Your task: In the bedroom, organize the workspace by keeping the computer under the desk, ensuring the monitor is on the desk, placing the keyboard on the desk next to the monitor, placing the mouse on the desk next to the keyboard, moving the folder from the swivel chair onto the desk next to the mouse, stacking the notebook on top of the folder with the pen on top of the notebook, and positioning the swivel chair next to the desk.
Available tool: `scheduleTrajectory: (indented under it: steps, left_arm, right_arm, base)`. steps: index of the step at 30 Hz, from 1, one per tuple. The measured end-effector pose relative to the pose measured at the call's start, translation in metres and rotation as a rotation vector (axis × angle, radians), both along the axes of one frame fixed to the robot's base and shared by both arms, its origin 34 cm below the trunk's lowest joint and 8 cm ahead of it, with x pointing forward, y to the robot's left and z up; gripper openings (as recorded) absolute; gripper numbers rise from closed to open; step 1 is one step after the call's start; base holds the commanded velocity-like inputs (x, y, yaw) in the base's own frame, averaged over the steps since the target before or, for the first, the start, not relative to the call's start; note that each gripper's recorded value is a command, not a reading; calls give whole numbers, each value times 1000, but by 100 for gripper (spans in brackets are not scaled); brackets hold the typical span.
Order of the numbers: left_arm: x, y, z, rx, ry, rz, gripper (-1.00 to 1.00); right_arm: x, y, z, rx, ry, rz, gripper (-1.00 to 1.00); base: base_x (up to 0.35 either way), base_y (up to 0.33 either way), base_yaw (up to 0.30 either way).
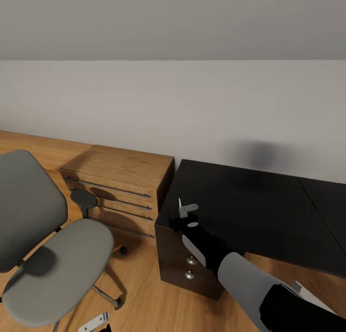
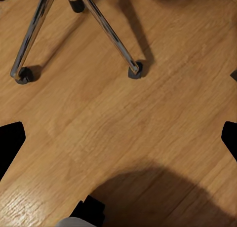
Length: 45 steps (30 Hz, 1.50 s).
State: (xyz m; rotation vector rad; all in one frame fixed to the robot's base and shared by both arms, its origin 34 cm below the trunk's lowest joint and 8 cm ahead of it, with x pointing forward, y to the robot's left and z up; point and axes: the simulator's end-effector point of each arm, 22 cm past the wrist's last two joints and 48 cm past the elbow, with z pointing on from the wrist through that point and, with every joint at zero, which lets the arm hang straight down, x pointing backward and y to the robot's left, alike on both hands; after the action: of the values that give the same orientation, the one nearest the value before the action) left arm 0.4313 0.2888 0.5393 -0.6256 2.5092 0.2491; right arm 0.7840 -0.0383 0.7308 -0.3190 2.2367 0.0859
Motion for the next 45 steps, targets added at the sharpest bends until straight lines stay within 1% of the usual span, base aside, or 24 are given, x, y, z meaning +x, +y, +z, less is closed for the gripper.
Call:
scheduleTrajectory:
  steps: [11,12,19,23,24,26,29,36,45]
  left_arm:
    - [0,0,0,0,0,0,100]
    - [0,0,0,0,0,0,100]
    - [0,0,0,0,1,0,100]
    - [0,0,0,0,2,0,100]
    - [-1,0,-1,0,2,0,100]
    - [-1,0,-1,-1,2,0,100]
    - [-1,0,-1,-1,3,0,100]
    - [-1,-1,-1,-1,3,0,100]
    - [-2,0,-1,-1,5,-1,100]
  right_arm:
    - [0,0,0,2,3,-3,100]
    - [0,0,0,2,3,-3,-100]
    - [-1,1,0,1,11,2,-100]
    - [-4,3,0,-5,34,9,-100]
    - [-5,3,-1,-2,43,7,-100]
    - [-7,3,-2,27,74,-11,-100]
    - [-8,4,-2,36,96,-16,-100]
    - [-10,5,-2,48,110,-20,-100]
    - [-9,5,-2,50,111,-21,-100]
  base:
    - [0,0,0]
    - [0,0,0]
    - [0,0,0]
    - [0,0,0]
    - [0,0,0]
    - [0,0,0]
    - [0,0,0]
    - [0,0,0]
    - [0,0,0]
